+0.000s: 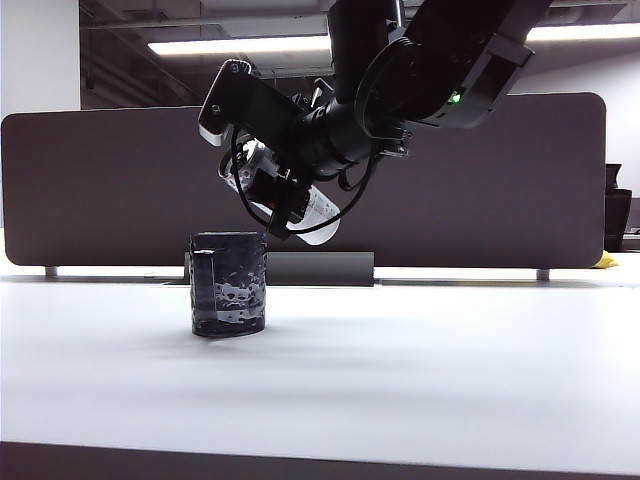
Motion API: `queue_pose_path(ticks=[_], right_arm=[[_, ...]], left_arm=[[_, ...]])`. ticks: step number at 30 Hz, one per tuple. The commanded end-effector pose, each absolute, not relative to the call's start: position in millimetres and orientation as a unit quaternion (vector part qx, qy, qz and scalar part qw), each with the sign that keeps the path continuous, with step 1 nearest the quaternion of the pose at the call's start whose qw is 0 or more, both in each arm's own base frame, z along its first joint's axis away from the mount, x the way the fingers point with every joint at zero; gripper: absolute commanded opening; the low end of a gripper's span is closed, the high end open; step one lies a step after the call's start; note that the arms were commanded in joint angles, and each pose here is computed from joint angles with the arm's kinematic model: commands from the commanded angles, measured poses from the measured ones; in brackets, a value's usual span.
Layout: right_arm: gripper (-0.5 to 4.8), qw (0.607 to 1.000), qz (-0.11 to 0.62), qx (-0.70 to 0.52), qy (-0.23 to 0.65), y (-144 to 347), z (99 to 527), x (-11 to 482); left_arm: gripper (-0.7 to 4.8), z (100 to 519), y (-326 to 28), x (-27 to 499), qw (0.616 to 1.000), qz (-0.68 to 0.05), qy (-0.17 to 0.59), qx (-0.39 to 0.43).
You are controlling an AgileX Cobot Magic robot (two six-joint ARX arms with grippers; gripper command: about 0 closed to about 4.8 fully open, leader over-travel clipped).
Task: Pick up the metal can, pour some water into the cup, then place the can back on the table.
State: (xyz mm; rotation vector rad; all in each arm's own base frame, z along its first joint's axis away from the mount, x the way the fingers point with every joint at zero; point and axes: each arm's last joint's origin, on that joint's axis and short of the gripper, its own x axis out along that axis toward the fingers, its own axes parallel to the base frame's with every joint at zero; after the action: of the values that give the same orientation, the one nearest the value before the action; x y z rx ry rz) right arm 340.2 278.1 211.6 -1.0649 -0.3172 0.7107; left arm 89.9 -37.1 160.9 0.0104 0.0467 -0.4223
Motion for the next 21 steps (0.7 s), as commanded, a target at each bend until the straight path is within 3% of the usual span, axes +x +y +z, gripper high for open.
queue_pose_path(ticks=[1, 21], right_arm=[[2.42, 0.79, 0.314, -0.494, -0.18, 280.0, 223.8, 339.2], [2.43, 0.772, 0.305, -0.525, -0.188, 280.9, 223.3, 338.4]], left_arm=[[-0.05, 161.8, -37.1, 90.0, 0.977, -0.21, 0.02, 0.003], [-0.05, 161.8, -37.1, 90.0, 0.977, -0.21, 0.02, 0.003]])
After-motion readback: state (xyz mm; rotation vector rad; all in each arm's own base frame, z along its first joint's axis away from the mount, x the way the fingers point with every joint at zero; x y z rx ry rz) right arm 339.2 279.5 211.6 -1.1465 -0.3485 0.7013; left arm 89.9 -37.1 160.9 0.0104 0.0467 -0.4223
